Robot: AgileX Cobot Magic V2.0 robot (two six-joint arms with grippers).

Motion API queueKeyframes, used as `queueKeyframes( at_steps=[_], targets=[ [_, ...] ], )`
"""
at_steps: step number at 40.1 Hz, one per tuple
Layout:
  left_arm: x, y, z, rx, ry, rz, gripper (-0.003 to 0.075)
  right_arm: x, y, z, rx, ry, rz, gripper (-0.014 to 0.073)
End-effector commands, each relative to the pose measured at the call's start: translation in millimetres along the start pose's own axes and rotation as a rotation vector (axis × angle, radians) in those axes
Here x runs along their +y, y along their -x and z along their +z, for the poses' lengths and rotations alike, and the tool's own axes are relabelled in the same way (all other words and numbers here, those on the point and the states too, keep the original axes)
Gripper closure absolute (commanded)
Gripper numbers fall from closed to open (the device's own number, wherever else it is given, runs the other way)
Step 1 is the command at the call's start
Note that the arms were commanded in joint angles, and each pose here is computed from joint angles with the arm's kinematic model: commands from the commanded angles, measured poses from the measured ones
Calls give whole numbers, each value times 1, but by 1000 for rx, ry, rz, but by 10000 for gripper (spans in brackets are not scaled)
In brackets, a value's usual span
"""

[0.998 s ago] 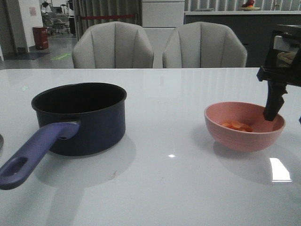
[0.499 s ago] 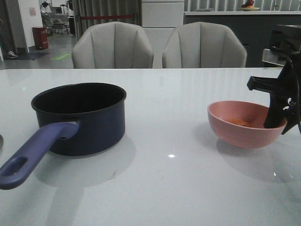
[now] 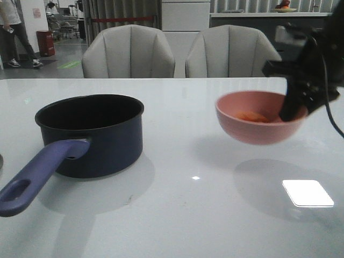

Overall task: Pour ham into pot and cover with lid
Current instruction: 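Lift the pink bowl and carry it over the pot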

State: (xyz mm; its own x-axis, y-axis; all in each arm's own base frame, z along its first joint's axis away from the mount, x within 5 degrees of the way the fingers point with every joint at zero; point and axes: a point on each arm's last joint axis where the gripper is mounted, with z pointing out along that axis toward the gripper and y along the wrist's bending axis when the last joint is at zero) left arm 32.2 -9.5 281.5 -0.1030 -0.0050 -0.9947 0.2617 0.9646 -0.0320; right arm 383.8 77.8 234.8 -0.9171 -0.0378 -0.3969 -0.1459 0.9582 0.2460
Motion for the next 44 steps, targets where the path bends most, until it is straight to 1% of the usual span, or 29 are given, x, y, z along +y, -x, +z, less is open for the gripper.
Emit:
queueKeyframes(
  at_steps=[1, 9, 14, 17, 24, 33, 38, 44],
  targets=[
    [-1, 14, -2, -83, -10, -11, 168, 46, 23, -51, -151, 65, -121, 449],
    [-1, 14, -2, -83, -10, -11, 168, 125, 31, -68, -226, 171, -296, 449],
    [-1, 14, -2, -83, -10, -11, 168, 162, 34, -68, -271, 220, -357, 449],
    [-1, 14, -2, -83, -10, -11, 168, 179, 35, -63, -312, 222, -380, 449],
    [-1, 14, -2, -83, -10, -11, 168, 201, 44, -54, -497, 188, -442, 458],
    [-1, 14, -2, -83, -10, -11, 168, 225, 53, -56, -795, 219, -520, 458],
    [-1, 14, -2, -83, -10, -11, 168, 230, 52, -53, -981, 247, -547, 458],
    [-1, 14, -2, -83, -10, -11, 168, 224, 43, -42, -1209, 277, -567, 458]
  ],
)
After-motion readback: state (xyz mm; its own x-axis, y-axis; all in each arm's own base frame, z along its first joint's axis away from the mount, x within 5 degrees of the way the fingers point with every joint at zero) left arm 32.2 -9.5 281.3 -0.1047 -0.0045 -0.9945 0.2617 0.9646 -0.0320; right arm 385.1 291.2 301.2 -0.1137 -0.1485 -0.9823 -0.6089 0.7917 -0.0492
